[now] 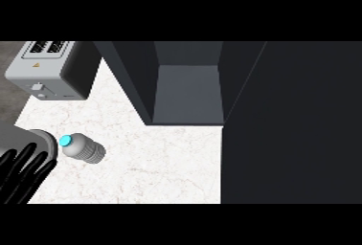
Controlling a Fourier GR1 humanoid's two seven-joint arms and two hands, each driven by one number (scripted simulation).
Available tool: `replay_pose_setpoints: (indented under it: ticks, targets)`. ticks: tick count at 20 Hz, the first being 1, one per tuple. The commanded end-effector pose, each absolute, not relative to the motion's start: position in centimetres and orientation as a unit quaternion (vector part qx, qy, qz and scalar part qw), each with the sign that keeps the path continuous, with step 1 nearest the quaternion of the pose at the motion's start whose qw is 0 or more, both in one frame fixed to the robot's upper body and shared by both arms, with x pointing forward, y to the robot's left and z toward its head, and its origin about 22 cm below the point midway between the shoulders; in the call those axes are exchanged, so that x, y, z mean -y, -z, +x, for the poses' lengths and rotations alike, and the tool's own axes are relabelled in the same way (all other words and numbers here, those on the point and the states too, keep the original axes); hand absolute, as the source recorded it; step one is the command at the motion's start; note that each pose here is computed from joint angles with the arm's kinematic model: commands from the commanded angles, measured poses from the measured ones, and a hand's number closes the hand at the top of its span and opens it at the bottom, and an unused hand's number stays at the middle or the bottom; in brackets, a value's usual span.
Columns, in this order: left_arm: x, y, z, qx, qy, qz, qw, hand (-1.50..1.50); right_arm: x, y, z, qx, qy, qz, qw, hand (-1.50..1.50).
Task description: Pick up the bottled water, place it into the cabinet and close the cabinet
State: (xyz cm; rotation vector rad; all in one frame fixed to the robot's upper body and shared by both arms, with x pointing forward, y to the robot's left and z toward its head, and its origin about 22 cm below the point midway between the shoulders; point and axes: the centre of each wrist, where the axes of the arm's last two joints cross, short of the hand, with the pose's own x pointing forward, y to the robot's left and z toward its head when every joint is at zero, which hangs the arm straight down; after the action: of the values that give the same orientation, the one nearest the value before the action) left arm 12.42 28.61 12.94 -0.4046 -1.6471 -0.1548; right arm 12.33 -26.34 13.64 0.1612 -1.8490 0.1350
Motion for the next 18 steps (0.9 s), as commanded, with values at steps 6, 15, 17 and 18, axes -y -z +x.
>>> replay_pose_setpoints:
  ticks: [6,15,17,18]
  targets:
    - [-28.1,-16.3,9.0,0.748,0.067,-0.206,0.627,-1.50,26.1,-17.0,9.1,0.805,-0.051,0.104,0.582,-1.50]
    - [-29.5,-15.9,8.6,0.755,0.046,-0.171,0.632,-1.50,27.6,-15.9,9.6,0.808,-0.047,0.113,0.577,-1.50]
    - [-30.4,-15.3,8.9,0.764,0.027,-0.149,0.627,-1.50,26.7,-16.6,8.9,0.808,-0.037,0.111,0.578,-1.50]
    - [-30.7,-15.1,9.4,0.764,0.017,-0.145,0.628,-1.50,26.9,-16.2,8.6,0.812,-0.041,0.117,0.570,-1.50]
